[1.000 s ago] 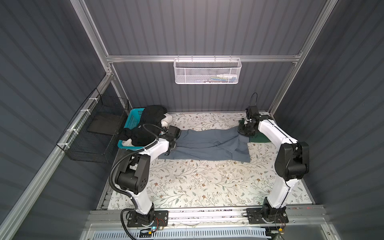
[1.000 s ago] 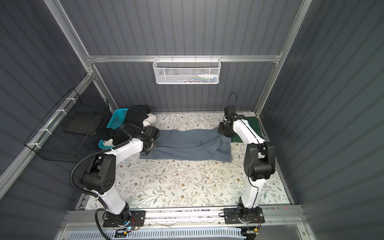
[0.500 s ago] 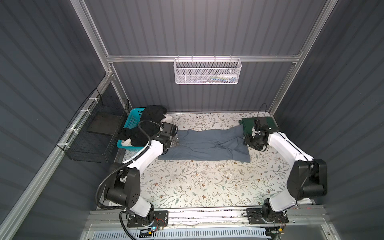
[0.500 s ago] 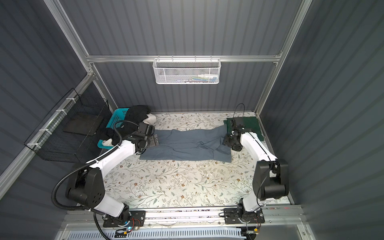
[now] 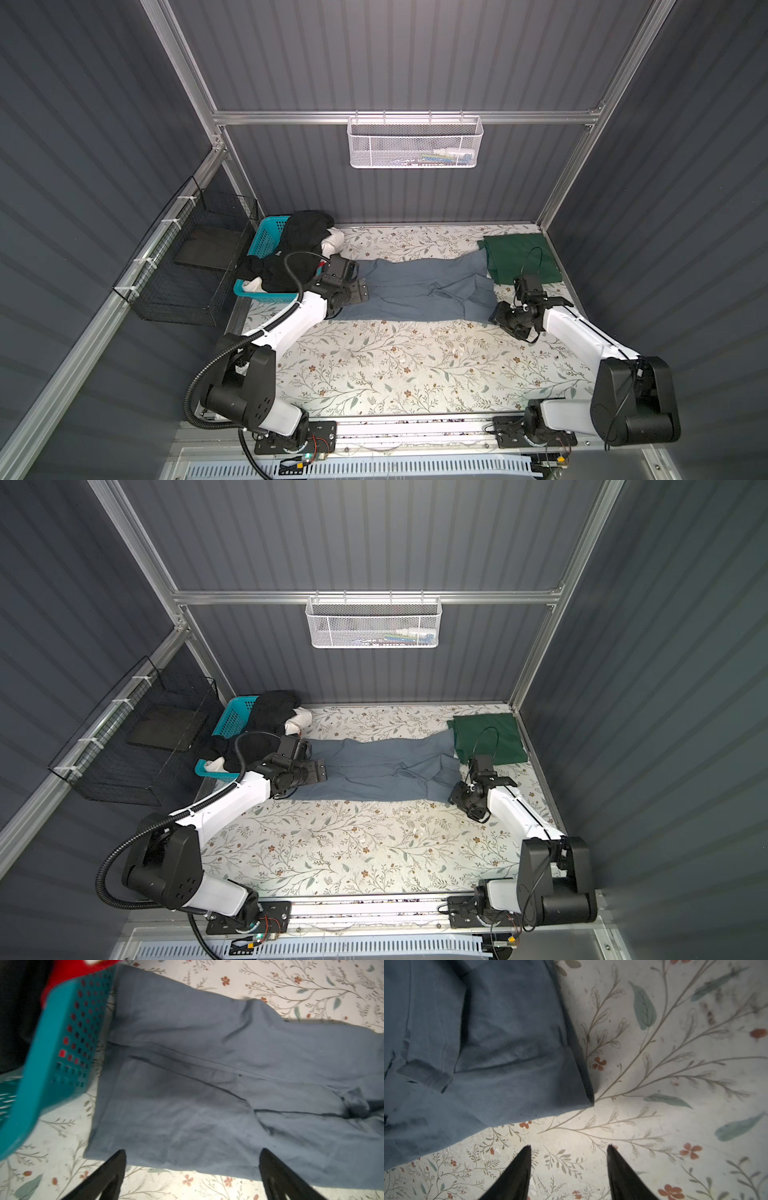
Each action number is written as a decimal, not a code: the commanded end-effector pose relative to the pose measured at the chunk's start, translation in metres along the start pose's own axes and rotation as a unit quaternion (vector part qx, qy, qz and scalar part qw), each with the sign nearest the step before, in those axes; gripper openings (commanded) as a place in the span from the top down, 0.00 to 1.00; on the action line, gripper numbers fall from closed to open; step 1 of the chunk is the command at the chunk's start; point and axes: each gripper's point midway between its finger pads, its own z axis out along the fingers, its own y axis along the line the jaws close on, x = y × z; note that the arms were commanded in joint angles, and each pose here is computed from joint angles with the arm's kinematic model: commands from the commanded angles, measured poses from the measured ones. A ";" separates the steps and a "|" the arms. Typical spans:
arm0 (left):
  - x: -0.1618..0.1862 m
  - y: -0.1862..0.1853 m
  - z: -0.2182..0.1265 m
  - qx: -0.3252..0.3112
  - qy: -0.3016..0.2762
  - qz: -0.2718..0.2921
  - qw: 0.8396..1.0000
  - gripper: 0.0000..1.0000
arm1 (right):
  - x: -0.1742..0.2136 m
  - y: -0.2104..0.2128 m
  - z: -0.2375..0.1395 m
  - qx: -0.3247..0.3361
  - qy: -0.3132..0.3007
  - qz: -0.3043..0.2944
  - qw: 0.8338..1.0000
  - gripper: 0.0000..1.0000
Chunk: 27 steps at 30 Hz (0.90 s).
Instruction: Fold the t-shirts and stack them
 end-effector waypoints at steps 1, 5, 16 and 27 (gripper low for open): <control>0.018 -0.016 0.010 0.020 0.023 0.013 0.999 0.00 | -0.006 0.006 0.010 -0.017 -0.005 0.019 1.000 0.43; 0.032 -0.024 0.018 0.020 0.039 0.019 0.999 0.00 | -0.004 0.003 0.020 -0.013 0.002 0.027 1.000 0.46; 0.058 -0.014 0.031 -0.003 0.067 0.032 0.997 0.01 | -0.001 -0.012 0.041 0.010 -0.003 0.040 0.999 0.51; 0.080 -0.006 0.051 -0.022 0.103 0.045 0.993 0.14 | -0.017 -0.011 0.045 0.022 -0.019 0.032 0.999 0.73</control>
